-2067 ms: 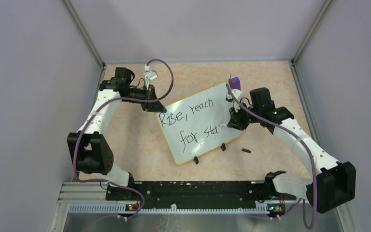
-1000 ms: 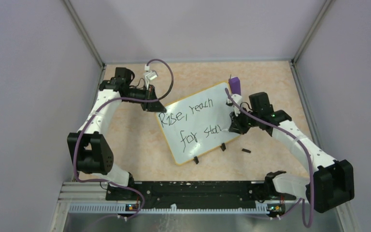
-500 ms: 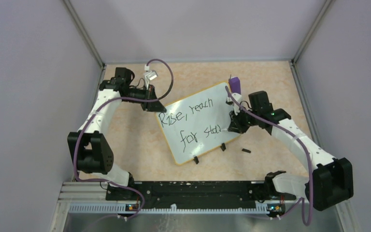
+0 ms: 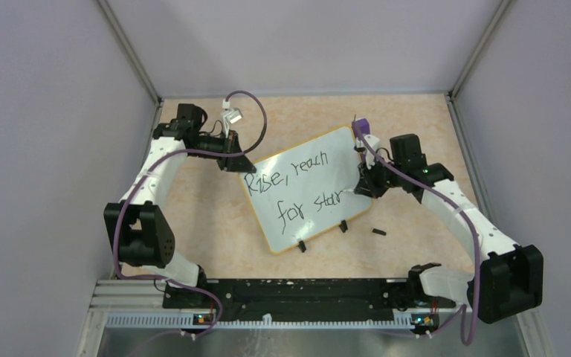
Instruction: Write a sentence on the whiteboard
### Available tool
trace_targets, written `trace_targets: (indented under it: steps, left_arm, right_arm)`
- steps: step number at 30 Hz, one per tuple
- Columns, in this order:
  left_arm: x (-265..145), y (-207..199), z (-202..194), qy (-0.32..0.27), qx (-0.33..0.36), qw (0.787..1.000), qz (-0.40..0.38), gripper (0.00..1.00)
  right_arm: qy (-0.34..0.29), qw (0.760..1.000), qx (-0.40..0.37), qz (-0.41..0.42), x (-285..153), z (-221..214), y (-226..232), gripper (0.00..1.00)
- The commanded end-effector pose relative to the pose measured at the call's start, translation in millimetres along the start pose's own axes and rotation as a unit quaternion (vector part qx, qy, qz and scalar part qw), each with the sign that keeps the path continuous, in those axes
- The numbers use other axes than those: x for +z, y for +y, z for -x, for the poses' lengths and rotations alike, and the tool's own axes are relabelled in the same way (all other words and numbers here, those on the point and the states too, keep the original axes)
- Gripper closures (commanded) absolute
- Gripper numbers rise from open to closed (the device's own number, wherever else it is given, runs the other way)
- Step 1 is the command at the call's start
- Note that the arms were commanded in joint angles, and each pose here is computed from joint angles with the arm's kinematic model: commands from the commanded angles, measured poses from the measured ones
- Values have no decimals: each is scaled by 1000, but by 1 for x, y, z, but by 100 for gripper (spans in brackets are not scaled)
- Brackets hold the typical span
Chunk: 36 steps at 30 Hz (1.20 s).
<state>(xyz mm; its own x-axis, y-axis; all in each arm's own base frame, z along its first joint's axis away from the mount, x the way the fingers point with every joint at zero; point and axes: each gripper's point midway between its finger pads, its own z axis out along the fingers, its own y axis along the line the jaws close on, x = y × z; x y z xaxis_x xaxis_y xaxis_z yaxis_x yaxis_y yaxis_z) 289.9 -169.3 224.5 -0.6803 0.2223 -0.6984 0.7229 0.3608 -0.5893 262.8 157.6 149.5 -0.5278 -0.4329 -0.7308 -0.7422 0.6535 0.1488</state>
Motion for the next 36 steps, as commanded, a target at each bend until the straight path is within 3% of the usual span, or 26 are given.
trace_targets:
  steps: [1,9,36]
  left_arm:
    - [3,11,2,9,21,1000,16,100]
    - [4,11,1,9,20,1000,14,100]
    - [3,8,2,7,21,1000,12,100]
  right_arm:
    - [-34,999,-27,-28,-9,24,-14,100]
    - [-38,998,-48,24,-22,19,13,100]
    - [-34,998,-24,-48,-11,19,-23,100]
